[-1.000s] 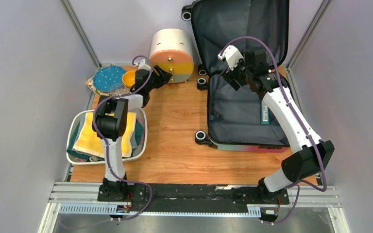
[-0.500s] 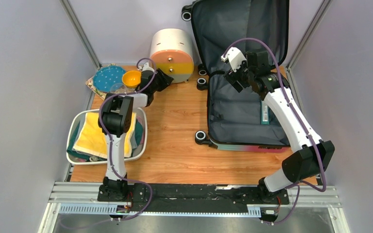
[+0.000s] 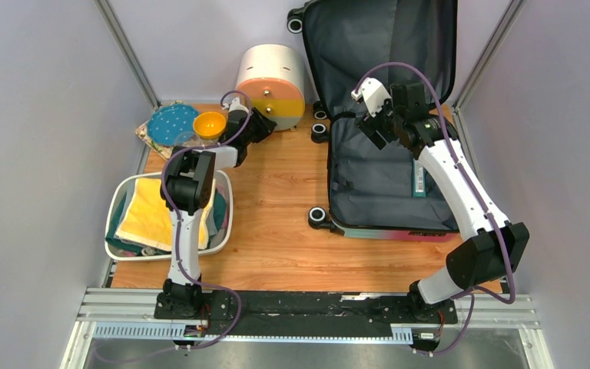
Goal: Open, take out, and arrange the luggage
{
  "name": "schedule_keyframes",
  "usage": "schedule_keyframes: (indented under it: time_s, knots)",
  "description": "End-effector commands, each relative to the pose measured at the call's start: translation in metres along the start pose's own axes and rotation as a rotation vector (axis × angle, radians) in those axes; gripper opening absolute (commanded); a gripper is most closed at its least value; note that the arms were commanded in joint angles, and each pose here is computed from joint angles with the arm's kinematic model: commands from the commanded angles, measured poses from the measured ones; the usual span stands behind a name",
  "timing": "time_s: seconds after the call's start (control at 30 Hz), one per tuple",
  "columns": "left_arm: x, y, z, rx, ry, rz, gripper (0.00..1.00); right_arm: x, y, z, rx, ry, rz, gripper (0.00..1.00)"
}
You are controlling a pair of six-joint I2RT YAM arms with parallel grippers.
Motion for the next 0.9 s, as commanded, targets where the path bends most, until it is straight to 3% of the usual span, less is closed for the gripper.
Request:
schedule_keyframes:
  time_s: [0.0, 0.2, 0.4, 0.73, 0.87]
  knots:
    - [0.016, -0.016, -0.004, -0.048, -0.048, -0.016, 0.4, 0.011, -0.007, 0.012, -0.026, -0.052, -0.03, 0.77]
    - [0.015, -0.023, 0.007, -0.07, -0.038, 0.003, 0.15, 0.013, -0.008, 0.01, -0.02, -0.056, -0.031, 0.77]
    - [-0.007, -0.02, 0.037, -0.08, 0.013, 0.044, 0.0, 0.015, -0.008, 0.013, -0.021, -0.064, -0.044, 0.77]
    - [-0.03, -0.019, 0.089, -0.06, 0.071, 0.121, 0.0, 0.015, -0.008, 0.015, -0.021, -0.067, -0.06, 0.77]
    - [-0.035, -0.017, 0.095, -0.047, 0.078, 0.146, 0.1, 0.02, -0.005, 0.015, 0.005, -0.088, -0.082, 0.77]
Point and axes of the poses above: each gripper's point midway between its finger pads, its own z axis back along the fingers, its own y axis along the line the jaws close on, x = y × z, the point moved 4 cm from there along z, back along the fingers, and after that the axes turned 2 degrees about z, right-handed, at the moved point
